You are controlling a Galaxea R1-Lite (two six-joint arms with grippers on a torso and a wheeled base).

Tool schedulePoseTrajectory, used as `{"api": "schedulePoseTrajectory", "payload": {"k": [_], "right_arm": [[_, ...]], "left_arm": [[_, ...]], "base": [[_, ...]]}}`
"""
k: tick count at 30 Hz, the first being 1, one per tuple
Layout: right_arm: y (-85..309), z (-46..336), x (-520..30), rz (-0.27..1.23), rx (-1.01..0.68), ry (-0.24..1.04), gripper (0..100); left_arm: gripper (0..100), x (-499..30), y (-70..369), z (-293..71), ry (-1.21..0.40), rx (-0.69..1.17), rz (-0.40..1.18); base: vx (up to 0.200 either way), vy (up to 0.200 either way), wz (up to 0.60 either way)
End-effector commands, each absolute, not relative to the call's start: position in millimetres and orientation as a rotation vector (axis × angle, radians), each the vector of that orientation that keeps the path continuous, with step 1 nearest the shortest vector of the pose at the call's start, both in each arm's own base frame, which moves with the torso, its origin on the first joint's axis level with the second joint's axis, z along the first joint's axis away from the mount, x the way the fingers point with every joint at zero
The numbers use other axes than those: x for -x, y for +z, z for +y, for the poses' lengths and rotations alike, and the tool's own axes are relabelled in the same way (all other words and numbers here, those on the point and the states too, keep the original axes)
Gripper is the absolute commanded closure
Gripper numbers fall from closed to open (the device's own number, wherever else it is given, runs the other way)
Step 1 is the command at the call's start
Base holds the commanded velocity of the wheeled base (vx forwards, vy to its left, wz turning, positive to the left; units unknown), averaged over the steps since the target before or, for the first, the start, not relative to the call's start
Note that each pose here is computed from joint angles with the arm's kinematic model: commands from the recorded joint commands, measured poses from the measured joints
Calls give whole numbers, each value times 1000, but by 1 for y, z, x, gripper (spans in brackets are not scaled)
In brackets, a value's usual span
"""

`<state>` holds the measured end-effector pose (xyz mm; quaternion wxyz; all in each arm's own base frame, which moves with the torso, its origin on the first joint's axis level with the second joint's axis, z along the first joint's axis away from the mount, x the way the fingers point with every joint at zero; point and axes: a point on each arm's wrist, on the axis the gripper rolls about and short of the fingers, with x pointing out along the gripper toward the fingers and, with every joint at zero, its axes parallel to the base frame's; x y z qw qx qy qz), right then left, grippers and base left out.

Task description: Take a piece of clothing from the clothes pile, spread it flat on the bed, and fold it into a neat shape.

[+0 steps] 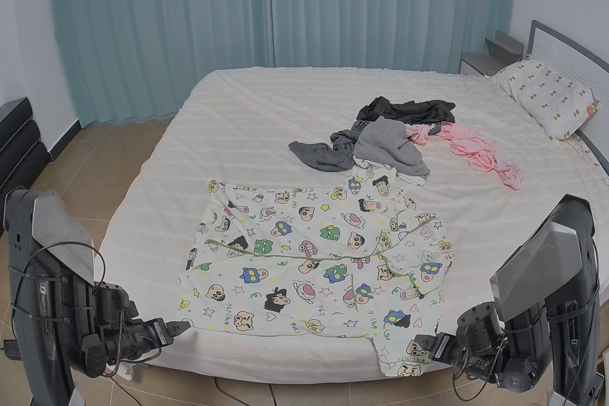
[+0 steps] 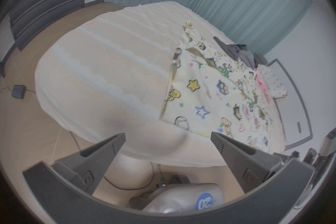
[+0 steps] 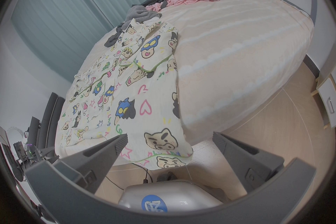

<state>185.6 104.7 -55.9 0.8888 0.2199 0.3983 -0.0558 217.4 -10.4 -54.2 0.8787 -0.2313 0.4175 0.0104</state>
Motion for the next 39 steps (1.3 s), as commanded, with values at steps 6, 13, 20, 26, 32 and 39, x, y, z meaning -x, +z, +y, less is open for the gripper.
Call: {"api": "schedulePoseTrajectory", "payload": {"k": [6,13,20,26,32,39], "right_arm": [[-55,102,-183,824,-454,-133,0],[-54,103,-183,821,-456,-125,0],[-56,110,-182,826,-446,-93,0],[-62,111,-181,849,-429,-92,0],[-69,116,-186,849,-425,-75,0],[-72,120,-193,852,-418,-21,0]], "left_arm": [[0,-261,-65,-41,52,569,718],[0,-284,-79,-58,117,547,629],[100,-282,-79,-58,118,544,636],[100,-280,-80,-57,124,533,641],[100,-275,-77,-50,160,533,649],[100,-277,-73,-42,188,552,625]], "base": [[0,0,0],[0,0,0],[0,0,0],[0,0,0],[0,0,0],[0,0,0]]}}
